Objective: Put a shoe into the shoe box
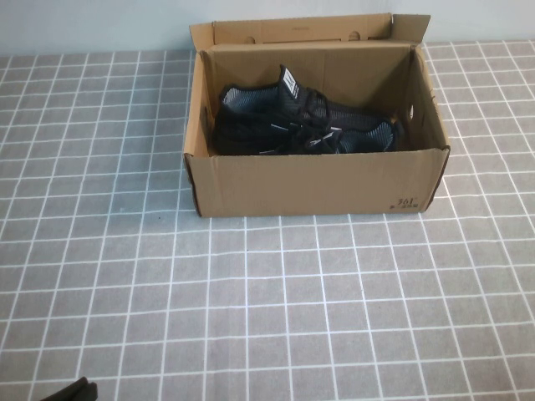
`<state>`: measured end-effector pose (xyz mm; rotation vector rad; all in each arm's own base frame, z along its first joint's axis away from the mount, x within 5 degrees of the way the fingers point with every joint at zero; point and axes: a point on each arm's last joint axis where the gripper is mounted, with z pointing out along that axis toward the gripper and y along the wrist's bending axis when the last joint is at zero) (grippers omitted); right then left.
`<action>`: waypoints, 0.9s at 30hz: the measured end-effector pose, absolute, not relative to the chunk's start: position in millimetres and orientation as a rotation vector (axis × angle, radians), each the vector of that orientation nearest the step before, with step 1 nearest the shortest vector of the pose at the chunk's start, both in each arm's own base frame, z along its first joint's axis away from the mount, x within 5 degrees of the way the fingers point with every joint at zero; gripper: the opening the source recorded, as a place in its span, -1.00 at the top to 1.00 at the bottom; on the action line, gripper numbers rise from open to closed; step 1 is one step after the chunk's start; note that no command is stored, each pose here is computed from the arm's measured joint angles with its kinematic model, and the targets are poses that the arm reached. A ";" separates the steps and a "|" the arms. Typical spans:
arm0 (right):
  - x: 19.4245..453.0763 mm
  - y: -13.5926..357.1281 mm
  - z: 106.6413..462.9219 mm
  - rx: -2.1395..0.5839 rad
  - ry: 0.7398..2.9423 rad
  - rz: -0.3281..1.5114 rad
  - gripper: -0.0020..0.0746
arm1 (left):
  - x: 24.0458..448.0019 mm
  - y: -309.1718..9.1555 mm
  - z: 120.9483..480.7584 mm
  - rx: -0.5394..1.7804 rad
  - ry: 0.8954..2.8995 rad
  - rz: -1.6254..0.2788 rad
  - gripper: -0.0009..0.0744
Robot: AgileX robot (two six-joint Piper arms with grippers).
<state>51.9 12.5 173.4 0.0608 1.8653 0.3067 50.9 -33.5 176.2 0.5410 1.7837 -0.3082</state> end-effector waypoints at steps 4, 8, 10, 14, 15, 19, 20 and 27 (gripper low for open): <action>51.9 12.5 173.4 0.061 1.865 0.307 0.99 | 50.9 -33.5 176.2 0.541 1.784 -0.308 0.98; 51.9 12.5 173.4 0.061 1.865 0.307 0.99 | 50.9 -33.5 176.2 0.541 1.784 -0.308 0.98; 51.9 12.5 173.4 0.061 1.865 0.307 0.99 | 50.9 -33.5 176.2 0.541 1.784 -0.308 0.98; 51.9 12.5 173.4 0.061 1.865 0.307 0.99 | 50.9 -33.5 176.2 0.540 1.784 -0.309 0.98; 51.9 12.5 173.4 0.061 1.865 0.307 0.99 | 51.1 -33.2 176.3 0.552 1.778 -0.294 0.98; 51.9 12.5 173.4 0.061 1.865 0.307 0.99 | 54.4 -30.2 182.1 0.549 1.706 -0.220 0.98; 51.9 12.5 173.2 0.061 1.867 0.307 0.99 | 55.1 -29.5 183.5 0.546 1.689 -0.205 0.98; 51.9 12.5 173.2 0.061 1.867 0.307 0.99 | 60.4 -19.4 189.6 0.429 1.643 -0.070 0.98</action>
